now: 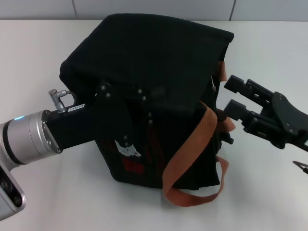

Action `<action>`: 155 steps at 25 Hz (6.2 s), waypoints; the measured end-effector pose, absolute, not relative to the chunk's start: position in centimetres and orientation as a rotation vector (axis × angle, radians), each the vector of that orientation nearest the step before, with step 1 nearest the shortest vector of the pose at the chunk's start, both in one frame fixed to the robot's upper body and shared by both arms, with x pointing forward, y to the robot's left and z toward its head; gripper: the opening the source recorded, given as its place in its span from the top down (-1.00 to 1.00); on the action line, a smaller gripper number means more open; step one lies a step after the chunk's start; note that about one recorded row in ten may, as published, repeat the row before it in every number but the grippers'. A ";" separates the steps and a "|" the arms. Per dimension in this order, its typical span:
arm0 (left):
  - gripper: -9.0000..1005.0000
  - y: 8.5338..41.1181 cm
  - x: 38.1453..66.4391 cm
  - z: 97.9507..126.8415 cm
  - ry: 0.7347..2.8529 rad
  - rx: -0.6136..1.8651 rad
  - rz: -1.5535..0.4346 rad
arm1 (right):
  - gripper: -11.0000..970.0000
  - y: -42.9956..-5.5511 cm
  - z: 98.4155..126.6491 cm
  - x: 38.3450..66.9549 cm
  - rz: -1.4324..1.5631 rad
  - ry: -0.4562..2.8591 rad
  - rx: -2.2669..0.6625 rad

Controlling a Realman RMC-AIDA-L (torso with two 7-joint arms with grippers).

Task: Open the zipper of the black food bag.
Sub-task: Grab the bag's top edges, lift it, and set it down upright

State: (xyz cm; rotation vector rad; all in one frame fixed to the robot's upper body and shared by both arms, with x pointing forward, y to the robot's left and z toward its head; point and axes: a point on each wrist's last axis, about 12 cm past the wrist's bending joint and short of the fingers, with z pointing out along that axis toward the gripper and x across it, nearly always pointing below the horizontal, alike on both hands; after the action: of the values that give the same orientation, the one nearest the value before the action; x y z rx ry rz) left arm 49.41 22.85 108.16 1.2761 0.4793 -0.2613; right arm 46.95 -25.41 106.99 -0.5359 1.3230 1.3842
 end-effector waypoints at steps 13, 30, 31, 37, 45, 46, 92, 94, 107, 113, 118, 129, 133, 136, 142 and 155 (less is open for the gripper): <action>0.80 22.7 49.5 108.3 0.472 1.276 -0.262 | -0.54 -23.8 107.2 49.4 1.376 1.376 -0.526; 0.79 22.6 49.6 108.3 0.469 1.276 -0.268 | -0.13 -24.0 107.3 50.1 1.378 1.424 -0.514; 0.79 22.6 49.6 108.3 0.470 1.275 -0.268 | -0.09 -24.2 107.3 50.1 1.371 1.426 -0.513; 0.79 22.6 49.6 108.3 0.470 1.276 -0.271 | 0.40 -24.3 107.4 50.3 1.374 1.437 -0.518; 0.80 22.6 49.6 108.3 0.471 1.274 -0.271 | 0.94 -24.3 107.3 50.3 1.366 1.449 -0.532; 0.80 22.6 49.6 108.3 0.472 1.274 -0.271 | 0.95 -24.5 107.2 50.2 1.360 1.448 -0.533; 0.79 22.1 50.0 108.5 0.491 1.228 -0.270 | 0.23 -24.8 107.9 50.9 1.314 1.409 -0.514; 0.79 22.1 50.0 108.5 0.491 1.228 -0.270 | 0.24 -24.8 107.9 51.0 1.313 1.412 -0.514; 0.79 22.1 50.1 108.5 0.491 1.225 -0.267 | 0.90 -25.9 107.2 49.6 1.264 1.430 -0.567; 0.79 22.1 50.2 108.6 0.501 1.210 -0.261 | 0.96 -27.0 106.6 48.4 1.239 1.449 -0.577; 0.80 22.0 50.5 108.6 0.512 1.203 -0.254 | 0.98 -27.4 106.3 47.8 1.232 1.471 -0.584; 0.79 21.8 50.6 108.7 0.517 1.192 -0.258 | 0.98 -27.7 105.8 47.1 1.234 1.519 -0.623; 0.80 21.8 50.6 108.7 0.515 1.194 -0.258 | 0.97 -29.2 107.0 46.8 1.190 1.443 -0.643; 0.80 21.8 50.6 108.7 0.516 1.194 -0.259 | 0.95 -29.9 107.8 47.0 1.096 1.399 -0.719; 0.80 21.8 50.6 108.7 0.517 1.194 -0.259 | 0.61 -29.7 108.3 48.1 0.990 1.341 -0.814; 0.79 21.8 50.6 108.7 0.517 1.196 -0.262 | 0.00 -27.2 108.2 50.5 0.931 1.313 -0.910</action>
State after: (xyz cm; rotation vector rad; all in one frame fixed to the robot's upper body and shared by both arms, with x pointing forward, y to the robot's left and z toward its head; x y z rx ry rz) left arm 50.56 21.78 108.65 1.1956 0.5173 -0.2617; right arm 50.49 -27.25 108.16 -0.9096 1.3129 0.9309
